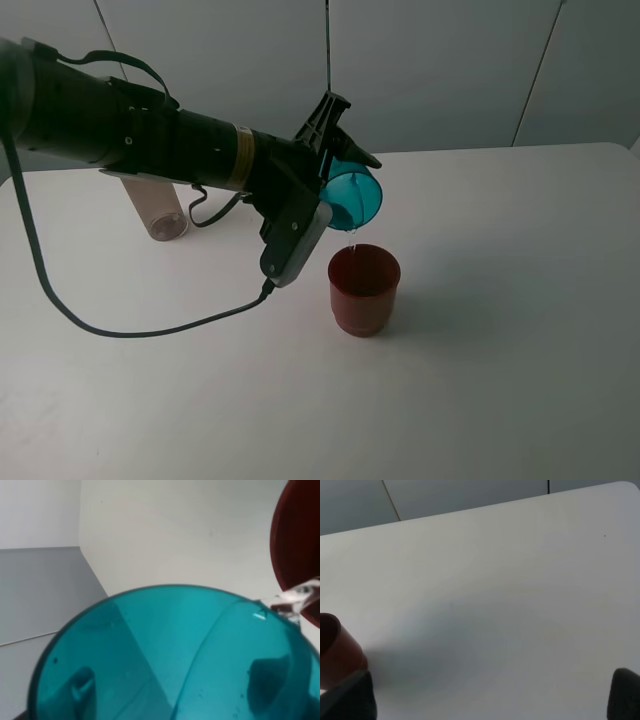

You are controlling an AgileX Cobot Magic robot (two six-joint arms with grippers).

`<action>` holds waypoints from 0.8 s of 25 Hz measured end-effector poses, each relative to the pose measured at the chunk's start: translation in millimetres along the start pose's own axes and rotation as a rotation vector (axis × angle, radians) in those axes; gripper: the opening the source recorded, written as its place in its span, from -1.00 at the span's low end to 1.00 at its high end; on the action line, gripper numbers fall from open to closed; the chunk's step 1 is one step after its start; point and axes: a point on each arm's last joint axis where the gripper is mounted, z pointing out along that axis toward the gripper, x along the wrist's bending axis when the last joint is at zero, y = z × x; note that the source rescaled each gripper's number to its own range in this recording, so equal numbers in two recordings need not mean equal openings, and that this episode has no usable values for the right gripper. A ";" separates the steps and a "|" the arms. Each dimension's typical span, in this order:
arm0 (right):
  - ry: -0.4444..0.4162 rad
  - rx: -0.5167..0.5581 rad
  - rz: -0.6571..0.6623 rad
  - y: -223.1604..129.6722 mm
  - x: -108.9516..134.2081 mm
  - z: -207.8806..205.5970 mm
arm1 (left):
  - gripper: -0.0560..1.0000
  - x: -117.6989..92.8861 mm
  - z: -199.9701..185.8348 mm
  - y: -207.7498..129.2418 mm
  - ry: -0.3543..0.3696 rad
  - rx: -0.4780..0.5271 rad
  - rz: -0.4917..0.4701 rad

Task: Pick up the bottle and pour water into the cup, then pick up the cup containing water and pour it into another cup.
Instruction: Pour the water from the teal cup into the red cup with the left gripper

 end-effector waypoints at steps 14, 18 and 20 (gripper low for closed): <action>0.000 0.000 0.000 0.0 0.0 0.0 | -0.71 1.4 0.0 2.3 0.017 -0.025 0.074; 0.000 0.000 0.000 0.0 0.0 0.0 | -0.71 1.6 0.0 2.5 0.019 -0.027 0.107; 0.000 0.000 0.000 0.0 0.0 0.0 | -0.71 1.7 -0.1 2.4 0.020 -0.026 0.119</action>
